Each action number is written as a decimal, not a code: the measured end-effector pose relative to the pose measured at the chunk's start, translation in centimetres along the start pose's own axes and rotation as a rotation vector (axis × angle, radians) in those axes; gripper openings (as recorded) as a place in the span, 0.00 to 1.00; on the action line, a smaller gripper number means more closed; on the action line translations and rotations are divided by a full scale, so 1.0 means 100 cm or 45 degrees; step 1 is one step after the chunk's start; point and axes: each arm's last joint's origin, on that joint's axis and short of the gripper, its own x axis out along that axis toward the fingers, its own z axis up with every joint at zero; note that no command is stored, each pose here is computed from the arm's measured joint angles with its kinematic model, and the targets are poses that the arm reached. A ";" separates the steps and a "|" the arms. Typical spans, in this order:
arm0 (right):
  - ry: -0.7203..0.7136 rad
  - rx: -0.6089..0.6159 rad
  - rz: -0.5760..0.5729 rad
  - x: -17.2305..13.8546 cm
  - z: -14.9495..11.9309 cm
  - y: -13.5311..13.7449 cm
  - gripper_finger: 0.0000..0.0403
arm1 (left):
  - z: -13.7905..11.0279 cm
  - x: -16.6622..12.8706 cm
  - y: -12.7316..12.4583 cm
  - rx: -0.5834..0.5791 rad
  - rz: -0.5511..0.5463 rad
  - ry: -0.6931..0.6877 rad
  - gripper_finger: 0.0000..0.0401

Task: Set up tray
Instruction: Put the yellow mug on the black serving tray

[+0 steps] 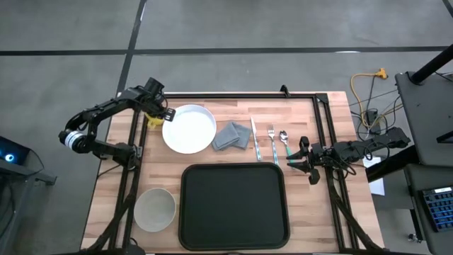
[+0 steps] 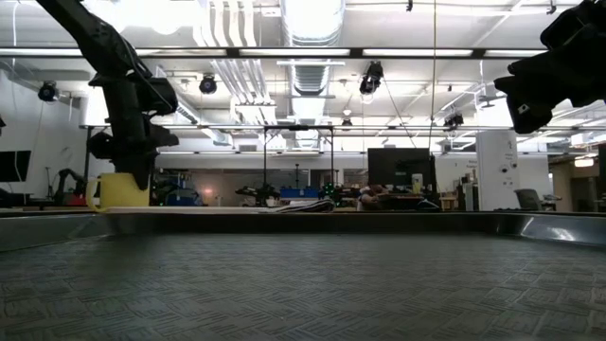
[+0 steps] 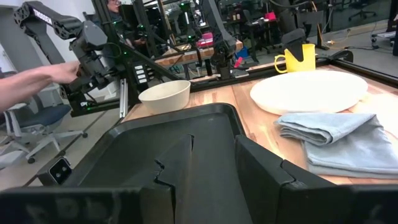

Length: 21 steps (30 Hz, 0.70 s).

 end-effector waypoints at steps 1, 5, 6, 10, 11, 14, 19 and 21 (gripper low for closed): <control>0.001 0.000 0.000 0.000 0.000 0.000 0.28 | 0.000 0.000 0.000 0.002 0.002 -0.002 0.01; 0.001 0.000 0.000 0.000 0.000 0.000 0.28 | 0.000 -0.004 0.000 0.004 -0.011 -0.022 0.01; 0.001 0.000 0.000 0.000 0.000 0.000 0.28 | 0.000 -0.005 0.000 0.004 -0.017 -0.030 0.00; 0.001 0.000 0.000 0.000 0.000 0.000 0.28 | -0.001 -0.013 0.000 0.007 -0.026 -0.080 0.00; 0.000 0.000 0.000 0.000 0.000 0.000 0.28 | -0.002 -0.016 0.000 0.008 -0.028 -0.093 0.00; 0.001 0.000 0.000 0.000 0.000 0.000 0.28 | -0.004 -0.024 0.000 0.013 -0.033 -0.133 0.00; 0.001 0.000 0.000 0.000 0.000 0.000 0.28 | -0.012 -0.038 0.001 0.033 -0.031 -0.152 0.00; 0.000 0.000 0.000 0.000 0.000 0.000 0.28 | -0.018 -0.042 0.000 0.062 -0.031 -0.128 0.00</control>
